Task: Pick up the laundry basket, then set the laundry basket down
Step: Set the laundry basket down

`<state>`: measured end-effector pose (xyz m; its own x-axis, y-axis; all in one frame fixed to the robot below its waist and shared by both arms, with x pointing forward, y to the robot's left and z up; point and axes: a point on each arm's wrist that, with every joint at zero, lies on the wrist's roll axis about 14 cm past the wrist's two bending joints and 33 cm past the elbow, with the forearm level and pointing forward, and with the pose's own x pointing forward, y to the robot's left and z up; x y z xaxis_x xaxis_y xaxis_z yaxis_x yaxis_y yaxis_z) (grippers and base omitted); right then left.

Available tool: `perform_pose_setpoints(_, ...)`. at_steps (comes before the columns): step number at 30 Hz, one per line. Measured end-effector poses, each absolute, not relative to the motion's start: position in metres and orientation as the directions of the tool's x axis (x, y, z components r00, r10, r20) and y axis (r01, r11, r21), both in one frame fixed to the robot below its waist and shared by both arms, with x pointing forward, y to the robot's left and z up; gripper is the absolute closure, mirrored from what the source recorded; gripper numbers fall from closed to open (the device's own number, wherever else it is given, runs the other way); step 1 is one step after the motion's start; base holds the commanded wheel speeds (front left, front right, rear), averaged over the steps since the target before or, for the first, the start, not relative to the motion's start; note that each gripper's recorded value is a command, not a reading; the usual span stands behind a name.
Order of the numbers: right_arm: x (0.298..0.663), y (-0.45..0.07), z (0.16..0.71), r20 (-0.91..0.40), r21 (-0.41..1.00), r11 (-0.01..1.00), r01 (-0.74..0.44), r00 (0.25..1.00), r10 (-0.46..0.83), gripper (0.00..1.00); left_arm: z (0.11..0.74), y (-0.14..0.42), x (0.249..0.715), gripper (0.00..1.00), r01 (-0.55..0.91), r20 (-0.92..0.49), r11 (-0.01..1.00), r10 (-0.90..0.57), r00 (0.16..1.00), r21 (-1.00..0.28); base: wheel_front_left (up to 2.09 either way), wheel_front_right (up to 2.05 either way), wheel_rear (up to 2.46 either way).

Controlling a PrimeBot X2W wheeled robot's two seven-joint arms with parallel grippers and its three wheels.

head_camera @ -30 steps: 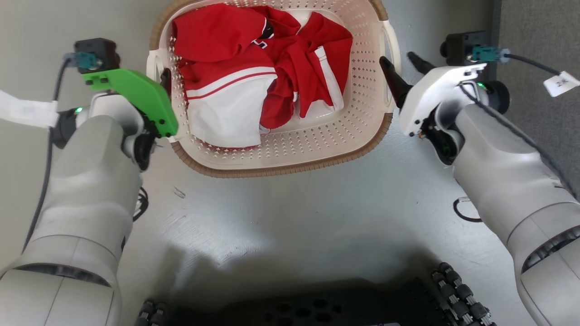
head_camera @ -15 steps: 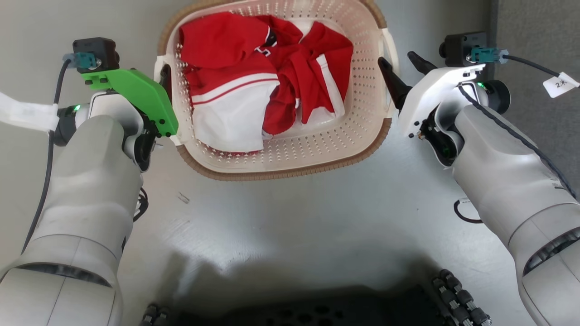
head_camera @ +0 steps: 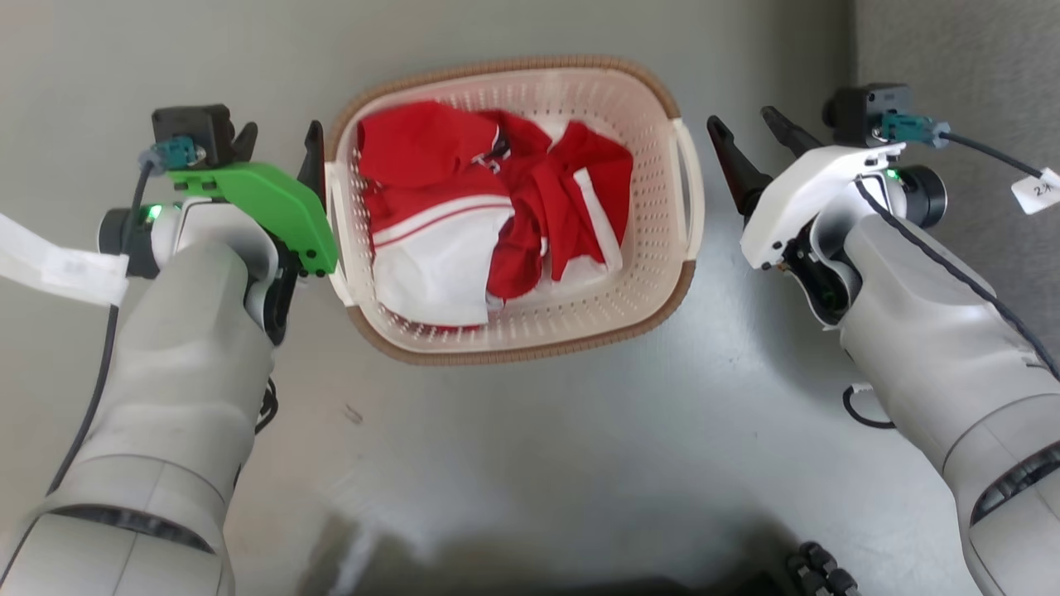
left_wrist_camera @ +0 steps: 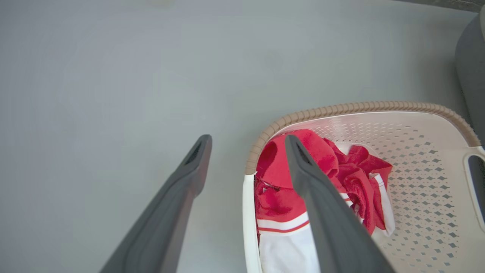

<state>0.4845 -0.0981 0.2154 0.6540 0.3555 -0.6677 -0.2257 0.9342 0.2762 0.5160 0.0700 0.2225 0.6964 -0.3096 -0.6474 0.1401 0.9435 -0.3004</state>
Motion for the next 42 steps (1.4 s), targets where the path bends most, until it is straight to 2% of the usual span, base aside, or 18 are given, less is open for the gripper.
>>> perform_pose_setpoints(8,0.492,-0.110,0.260,-0.597,0.286,0.941,-0.180,0.735,0.322,0.00,0.271,0.066,0.522,0.00,0.176,-0.563,0.939,-0.321,0.762,-0.297,0.00,0.00,0.00)
perform_pose_setpoints(14,0.530,-0.123,0.329,-0.431,0.290,0.943,-0.163,0.858,0.280,0.00,0.315,0.064,0.533,0.00,0.202,-0.478,0.939,-0.317,0.819,-0.278,0.00,0.00,0.00)
perform_pose_setpoints(19,0.544,-0.130,0.379,-0.311,0.259,0.950,-0.176,0.916,0.255,0.00,0.371,0.070,0.556,0.00,0.220,-0.335,0.943,-0.297,0.894,-0.250,0.00,0.00,0.00)
perform_pose_setpoints(23,0.542,-0.134,0.415,-0.219,0.231,0.955,-0.185,0.947,0.236,0.00,0.419,0.069,0.563,0.00,0.239,-0.210,0.942,-0.289,0.934,-0.236,0.00,0.00,0.00)
perform_pose_setpoints(31,0.532,-0.146,0.468,-0.078,0.185,0.968,-0.171,0.979,0.188,0.00,0.461,0.073,0.549,0.00,0.240,-0.093,0.949,-0.263,0.960,-0.205,0.00,0.00,0.00)
perform_pose_setpoints(42,0.490,-0.157,0.487,-0.021,0.151,0.979,-0.136,0.990,0.141,0.00,0.487,0.081,0.512,0.00,0.231,-0.013,0.958,-0.237,0.971,-0.170,0.00,0.00,0.00)
